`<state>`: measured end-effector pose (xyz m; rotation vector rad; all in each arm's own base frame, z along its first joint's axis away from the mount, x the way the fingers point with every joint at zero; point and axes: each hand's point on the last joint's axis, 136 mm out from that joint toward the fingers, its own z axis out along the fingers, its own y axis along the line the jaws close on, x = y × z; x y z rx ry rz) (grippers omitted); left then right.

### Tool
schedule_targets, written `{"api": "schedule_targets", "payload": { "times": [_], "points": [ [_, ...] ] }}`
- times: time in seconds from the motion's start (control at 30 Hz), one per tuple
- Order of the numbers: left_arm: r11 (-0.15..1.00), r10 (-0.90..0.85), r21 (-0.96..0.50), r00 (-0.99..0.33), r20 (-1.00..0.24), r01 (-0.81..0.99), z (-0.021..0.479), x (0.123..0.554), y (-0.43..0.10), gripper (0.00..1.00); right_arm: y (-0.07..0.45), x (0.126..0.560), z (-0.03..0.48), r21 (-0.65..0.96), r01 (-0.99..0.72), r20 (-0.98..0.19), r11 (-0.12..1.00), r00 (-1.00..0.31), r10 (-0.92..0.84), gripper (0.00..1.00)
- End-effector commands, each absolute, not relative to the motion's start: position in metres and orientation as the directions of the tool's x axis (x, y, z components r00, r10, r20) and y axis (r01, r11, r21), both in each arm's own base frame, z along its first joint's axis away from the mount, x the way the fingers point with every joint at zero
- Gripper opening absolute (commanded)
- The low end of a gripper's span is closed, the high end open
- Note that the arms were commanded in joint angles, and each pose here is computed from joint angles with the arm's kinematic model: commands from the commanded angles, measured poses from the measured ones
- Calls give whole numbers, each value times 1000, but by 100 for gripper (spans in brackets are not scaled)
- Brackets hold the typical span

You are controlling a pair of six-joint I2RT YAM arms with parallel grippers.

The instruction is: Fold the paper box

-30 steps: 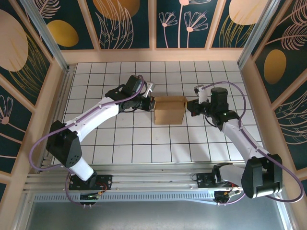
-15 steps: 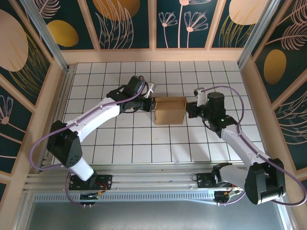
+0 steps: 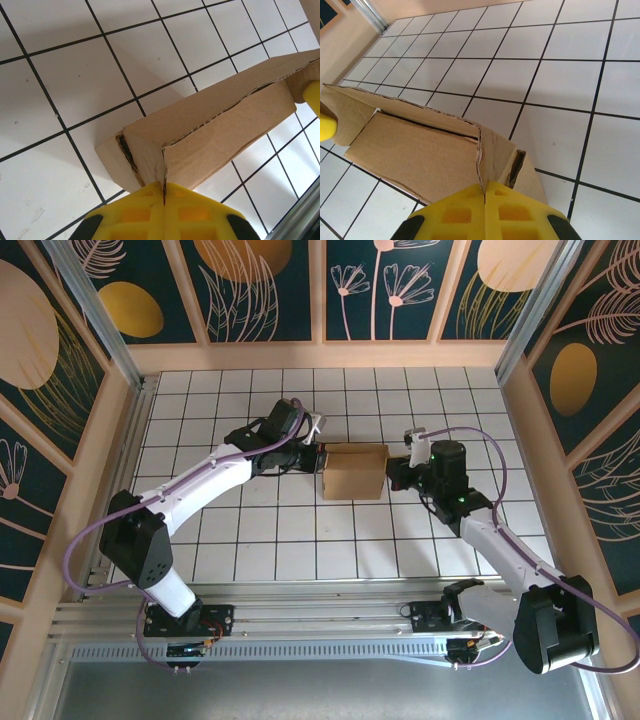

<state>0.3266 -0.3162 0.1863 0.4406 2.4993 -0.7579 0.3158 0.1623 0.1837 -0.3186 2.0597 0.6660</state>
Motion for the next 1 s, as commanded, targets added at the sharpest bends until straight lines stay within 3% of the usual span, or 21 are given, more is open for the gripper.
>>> {"api": "schedule_targets", "payload": {
  "times": [0.0,0.97],
  "points": [
    [753,168,-479,-835,-523,452,188,321,-337,0,174,299,159,377,-476,-785,795,-620,2,0],
    [872,186,-324,-861,-473,367,147,316,-296,0,167,300,145,403,-379,-734,833,-678,47,0]
  ]
}}
